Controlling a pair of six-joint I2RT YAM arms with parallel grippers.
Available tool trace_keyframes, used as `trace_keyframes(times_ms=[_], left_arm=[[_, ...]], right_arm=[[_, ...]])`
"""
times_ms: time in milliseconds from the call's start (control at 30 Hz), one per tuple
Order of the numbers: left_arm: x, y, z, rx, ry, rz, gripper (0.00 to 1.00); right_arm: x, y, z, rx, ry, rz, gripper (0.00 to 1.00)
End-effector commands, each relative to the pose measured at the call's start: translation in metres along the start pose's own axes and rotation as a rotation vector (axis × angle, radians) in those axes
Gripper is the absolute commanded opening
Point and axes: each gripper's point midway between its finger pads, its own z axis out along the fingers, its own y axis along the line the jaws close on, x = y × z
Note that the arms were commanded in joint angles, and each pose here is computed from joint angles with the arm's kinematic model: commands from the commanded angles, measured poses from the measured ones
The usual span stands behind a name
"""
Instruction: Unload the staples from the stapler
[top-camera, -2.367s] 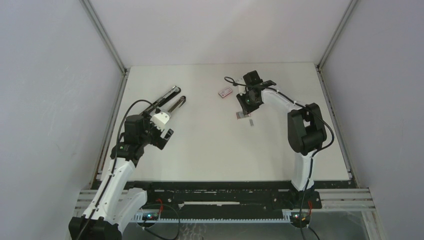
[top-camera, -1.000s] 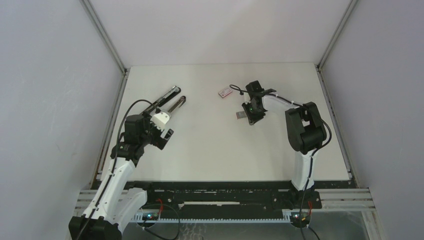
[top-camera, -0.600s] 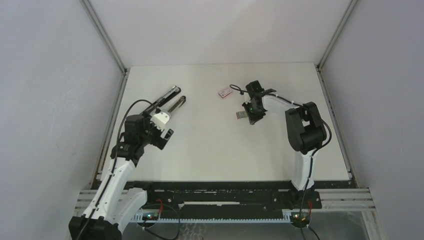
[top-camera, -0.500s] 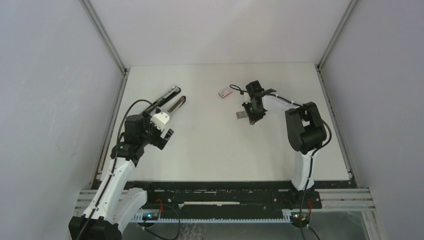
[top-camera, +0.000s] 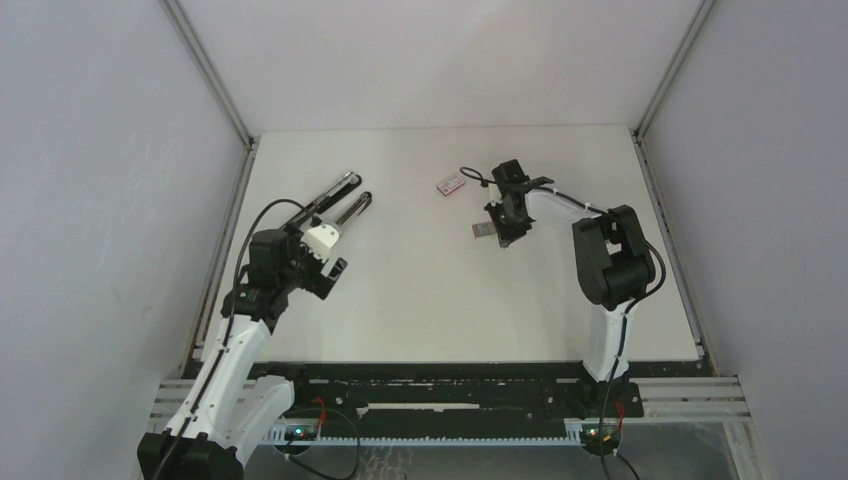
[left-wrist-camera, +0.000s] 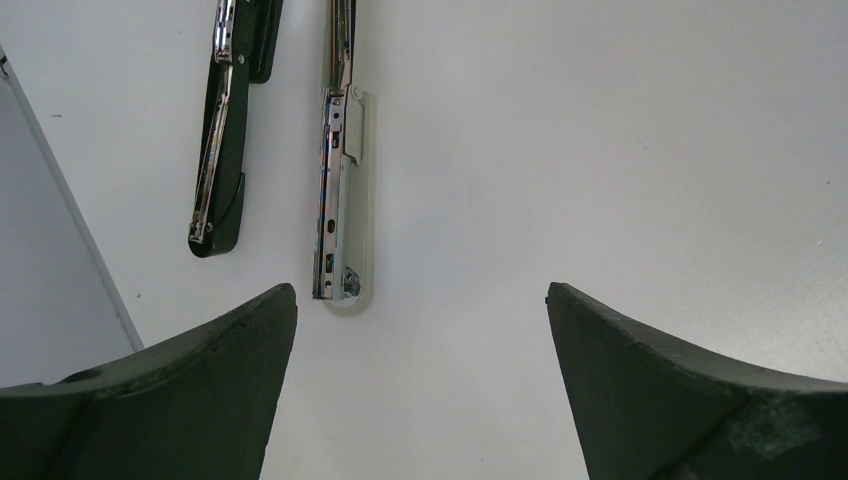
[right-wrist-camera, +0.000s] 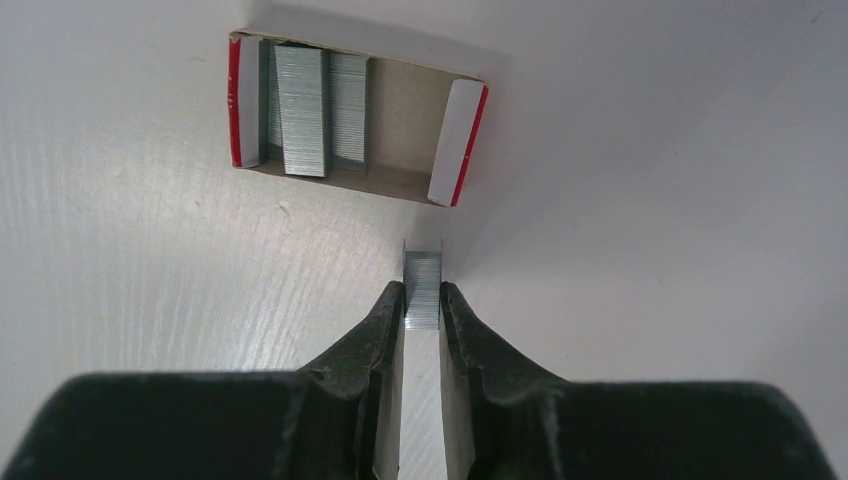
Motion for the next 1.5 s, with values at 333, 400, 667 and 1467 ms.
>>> trace_keyframes(times_ms=[333,400,667,1467], left_arm=[[0.000,0.003,0.002,-0.015,-0.012,0.012,1.00],[0.001,0.003,0.002,-0.015,-0.010,0.012,1.00],[0.002,0.002,0.003,-0.011,-0.005,0.012,1.00],[0.002,0.002,0.003,-0.011,-0.005,0.014,1.00]], right_arm=[[-0.055,0.003,-0.048,0.003,-0.173,0.015,0.14],[-0.061,0.005,-0.048,0.002,-0.177,0.009,0.14],[-0.071,0.011,-0.037,-0.003,-0.168,0.000,0.14],[-0.070,0.022,-0.011,-0.021,-0.140,-0.030,0.14]])
